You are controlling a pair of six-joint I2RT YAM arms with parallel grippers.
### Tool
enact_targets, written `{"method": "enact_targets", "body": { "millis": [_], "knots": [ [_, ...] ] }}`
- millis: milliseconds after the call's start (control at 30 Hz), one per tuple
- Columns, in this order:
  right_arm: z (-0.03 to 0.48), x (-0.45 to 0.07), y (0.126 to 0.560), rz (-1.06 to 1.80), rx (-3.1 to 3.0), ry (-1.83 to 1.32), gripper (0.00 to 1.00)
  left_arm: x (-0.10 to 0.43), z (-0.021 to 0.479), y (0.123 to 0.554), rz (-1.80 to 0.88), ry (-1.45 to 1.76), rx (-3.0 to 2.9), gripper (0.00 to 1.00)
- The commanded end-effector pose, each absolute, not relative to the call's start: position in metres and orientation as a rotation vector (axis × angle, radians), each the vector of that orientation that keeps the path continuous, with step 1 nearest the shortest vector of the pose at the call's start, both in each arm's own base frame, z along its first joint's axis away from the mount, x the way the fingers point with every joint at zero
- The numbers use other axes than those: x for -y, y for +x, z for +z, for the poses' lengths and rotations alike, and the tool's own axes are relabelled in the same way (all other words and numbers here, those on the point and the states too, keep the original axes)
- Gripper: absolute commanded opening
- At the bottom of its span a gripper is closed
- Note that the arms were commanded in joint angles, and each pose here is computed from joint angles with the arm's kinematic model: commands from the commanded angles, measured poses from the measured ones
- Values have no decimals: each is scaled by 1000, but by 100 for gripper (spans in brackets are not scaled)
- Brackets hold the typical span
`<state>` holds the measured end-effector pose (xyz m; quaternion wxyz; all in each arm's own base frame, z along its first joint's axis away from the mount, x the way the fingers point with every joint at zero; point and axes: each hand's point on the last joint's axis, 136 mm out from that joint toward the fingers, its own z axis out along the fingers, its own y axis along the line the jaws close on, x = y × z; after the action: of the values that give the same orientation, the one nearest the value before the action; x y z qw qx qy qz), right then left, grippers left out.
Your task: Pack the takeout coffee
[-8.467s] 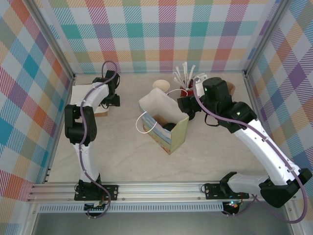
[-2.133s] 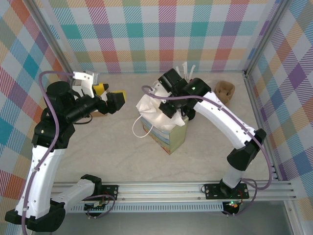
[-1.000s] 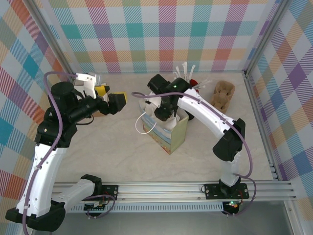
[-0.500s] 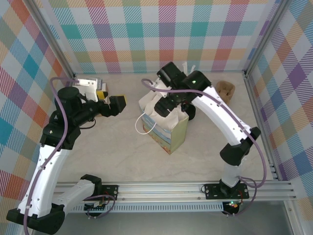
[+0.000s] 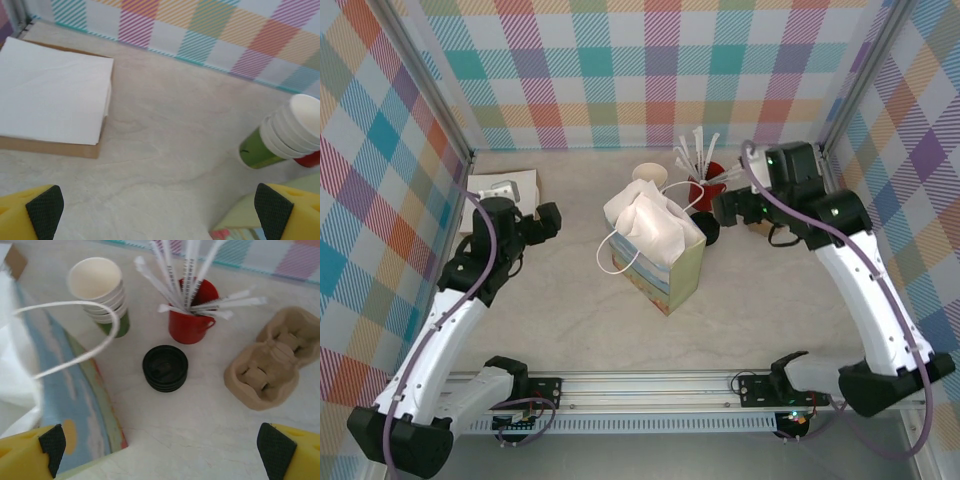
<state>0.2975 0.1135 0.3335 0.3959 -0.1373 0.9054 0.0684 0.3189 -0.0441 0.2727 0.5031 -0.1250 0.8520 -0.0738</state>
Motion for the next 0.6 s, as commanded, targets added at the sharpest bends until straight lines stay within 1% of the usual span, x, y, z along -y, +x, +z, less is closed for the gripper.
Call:
{"method": "enact_targets", "body": {
  "millis": [0,133,300,433,567],
  "knots": [
    [328,-91,307,203,-2224,-155,100,24,257,336,-91,-400,-2004,100],
    [289,-52,303,115,-2211,11,100,12,223,351,-33,-429,-2001,100],
    [233,-7,299,-86,-2160,186,100,-4,183,358,85,-453,-2005,100],
    [188,12,297,-135,-2145,284,100,-22,158,357,244,-476,-2044,100],
    [138,19,299,-159,-2163,307,100,-28,151,358,316,-424,-2010,100]
  ]
}}
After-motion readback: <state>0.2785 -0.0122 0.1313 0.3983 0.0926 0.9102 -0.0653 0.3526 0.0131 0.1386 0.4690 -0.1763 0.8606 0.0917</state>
